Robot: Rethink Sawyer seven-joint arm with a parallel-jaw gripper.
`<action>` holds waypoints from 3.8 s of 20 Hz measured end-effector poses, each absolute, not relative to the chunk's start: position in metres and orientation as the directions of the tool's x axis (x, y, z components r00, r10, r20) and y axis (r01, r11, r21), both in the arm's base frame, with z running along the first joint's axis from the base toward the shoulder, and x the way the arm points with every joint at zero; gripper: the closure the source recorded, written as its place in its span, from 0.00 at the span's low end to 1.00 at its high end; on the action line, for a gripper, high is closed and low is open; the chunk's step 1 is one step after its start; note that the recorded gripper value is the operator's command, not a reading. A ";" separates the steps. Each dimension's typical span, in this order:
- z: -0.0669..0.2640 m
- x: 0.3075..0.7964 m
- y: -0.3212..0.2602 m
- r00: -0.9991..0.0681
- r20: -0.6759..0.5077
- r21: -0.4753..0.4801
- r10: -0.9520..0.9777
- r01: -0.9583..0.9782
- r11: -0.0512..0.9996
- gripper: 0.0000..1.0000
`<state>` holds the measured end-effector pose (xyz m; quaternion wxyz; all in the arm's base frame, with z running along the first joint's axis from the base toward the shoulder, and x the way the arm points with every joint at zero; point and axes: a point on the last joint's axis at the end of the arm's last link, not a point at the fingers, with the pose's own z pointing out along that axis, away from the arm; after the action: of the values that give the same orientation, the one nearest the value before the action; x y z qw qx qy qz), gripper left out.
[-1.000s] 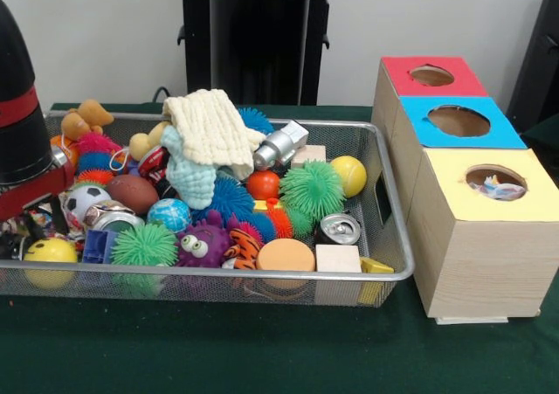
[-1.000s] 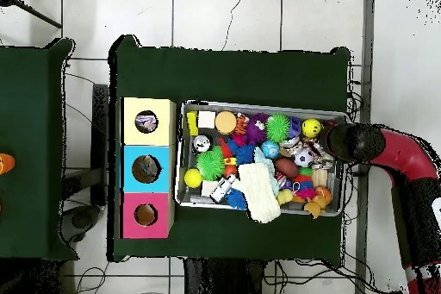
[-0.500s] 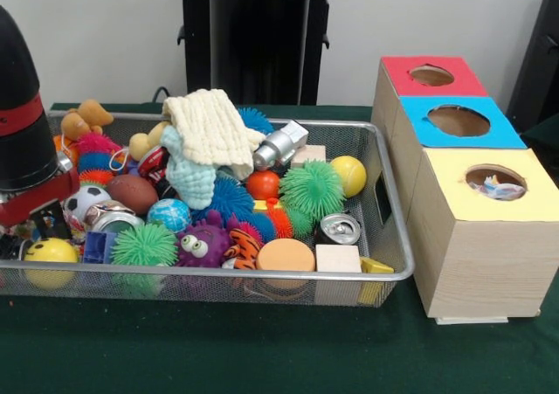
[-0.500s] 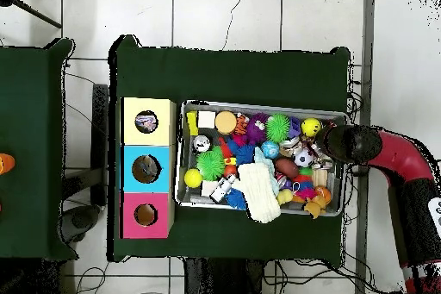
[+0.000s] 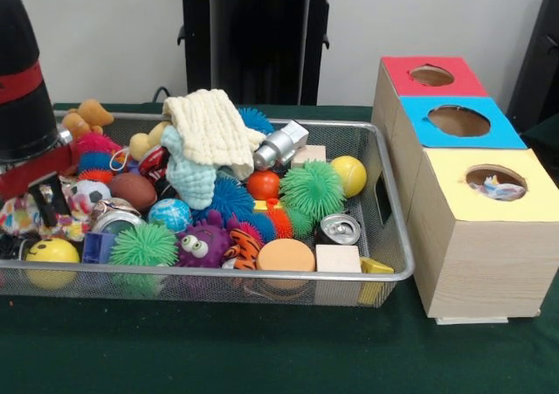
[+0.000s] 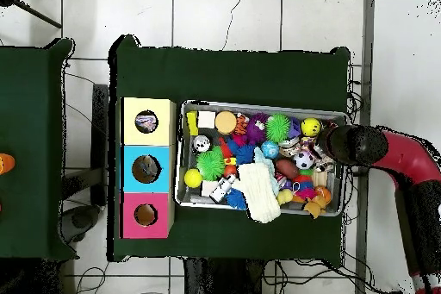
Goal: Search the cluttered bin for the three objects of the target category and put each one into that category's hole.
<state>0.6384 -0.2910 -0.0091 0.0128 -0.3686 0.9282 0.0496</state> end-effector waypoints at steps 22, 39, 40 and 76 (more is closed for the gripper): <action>0.225 0.655 -0.228 -0.705 -0.064 0.013 -0.706 -0.708 0.706 1.00; 0.179 0.622 -0.065 -0.606 -0.126 0.043 -0.786 -0.795 0.606 1.00; 0.174 0.618 -0.057 -0.613 -0.131 0.047 -0.779 -0.789 0.613 1.00; 0.109 0.572 0.163 -0.882 -0.074 0.075 -0.465 -0.469 0.880 1.00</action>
<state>0.5723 0.1628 0.1087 0.0270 -0.2409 0.9691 0.0454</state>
